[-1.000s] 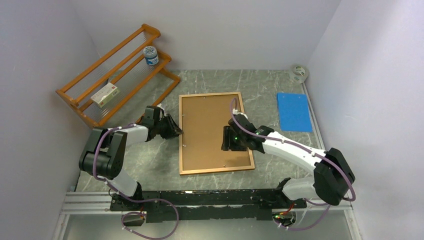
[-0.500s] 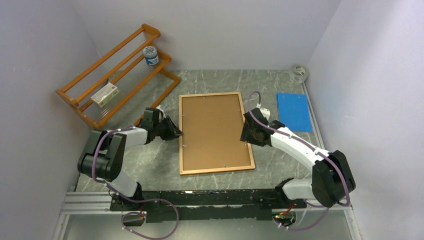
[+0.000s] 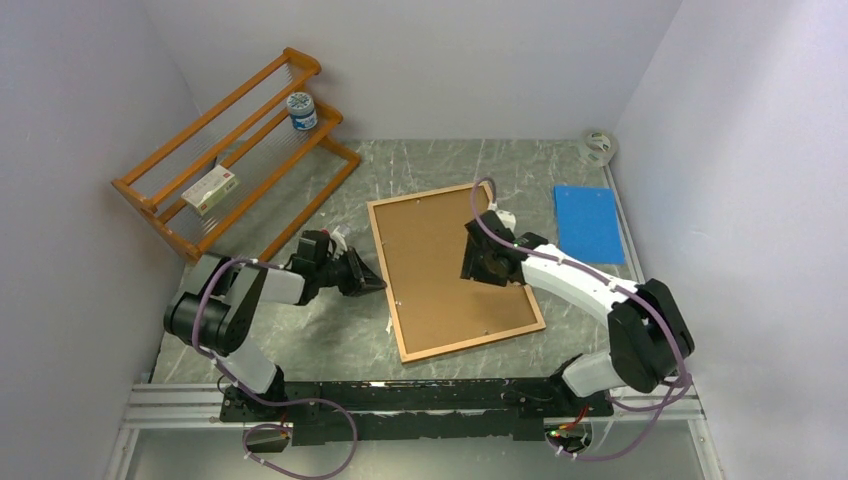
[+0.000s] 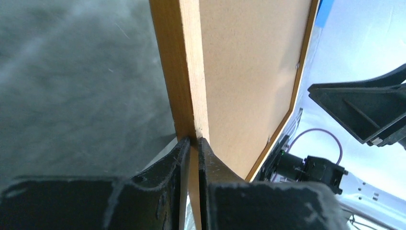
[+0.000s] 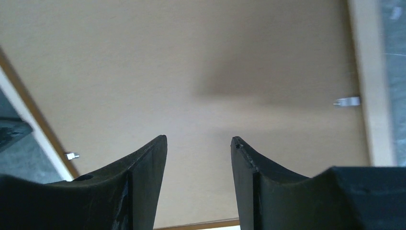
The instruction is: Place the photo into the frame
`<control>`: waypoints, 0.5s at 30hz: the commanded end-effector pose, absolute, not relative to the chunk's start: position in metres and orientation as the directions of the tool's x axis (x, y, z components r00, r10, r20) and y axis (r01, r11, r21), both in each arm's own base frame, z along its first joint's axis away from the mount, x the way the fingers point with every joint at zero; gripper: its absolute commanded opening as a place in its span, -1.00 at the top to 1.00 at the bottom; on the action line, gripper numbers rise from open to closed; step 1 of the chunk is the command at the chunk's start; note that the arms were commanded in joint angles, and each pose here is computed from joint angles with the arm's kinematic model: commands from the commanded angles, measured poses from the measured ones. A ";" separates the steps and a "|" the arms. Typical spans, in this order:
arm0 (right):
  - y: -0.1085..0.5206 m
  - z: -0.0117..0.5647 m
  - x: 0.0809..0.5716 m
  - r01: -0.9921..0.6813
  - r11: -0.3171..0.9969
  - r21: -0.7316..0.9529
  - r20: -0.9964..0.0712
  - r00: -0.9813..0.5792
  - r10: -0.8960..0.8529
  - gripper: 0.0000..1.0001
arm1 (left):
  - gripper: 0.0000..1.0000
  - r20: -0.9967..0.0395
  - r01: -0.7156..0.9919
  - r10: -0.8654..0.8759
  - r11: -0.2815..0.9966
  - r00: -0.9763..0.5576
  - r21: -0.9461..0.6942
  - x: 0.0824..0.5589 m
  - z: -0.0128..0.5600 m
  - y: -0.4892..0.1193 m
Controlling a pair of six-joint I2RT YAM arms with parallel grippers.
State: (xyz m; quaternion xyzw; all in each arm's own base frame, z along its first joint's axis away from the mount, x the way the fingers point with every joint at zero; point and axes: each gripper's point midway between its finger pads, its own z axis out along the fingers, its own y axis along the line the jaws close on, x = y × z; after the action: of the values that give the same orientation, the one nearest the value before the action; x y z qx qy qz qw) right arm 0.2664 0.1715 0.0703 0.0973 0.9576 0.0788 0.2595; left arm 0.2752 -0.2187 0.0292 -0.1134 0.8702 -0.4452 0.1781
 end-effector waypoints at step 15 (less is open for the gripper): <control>0.338 0.078 0.259 -0.181 0.972 0.152 -0.505 -0.859 -0.081 -0.14 | 0.06 -0.420 -0.153 -0.533 0.732 -0.734 -0.664 0.253 0.046 -0.160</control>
State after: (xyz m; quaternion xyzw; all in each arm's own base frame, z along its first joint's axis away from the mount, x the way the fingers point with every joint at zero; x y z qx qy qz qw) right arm 0.2500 0.3122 0.0586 -0.0555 0.9657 0.1032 0.2316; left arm 0.2529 -0.1910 0.0554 -0.1537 0.8681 -0.3837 0.2748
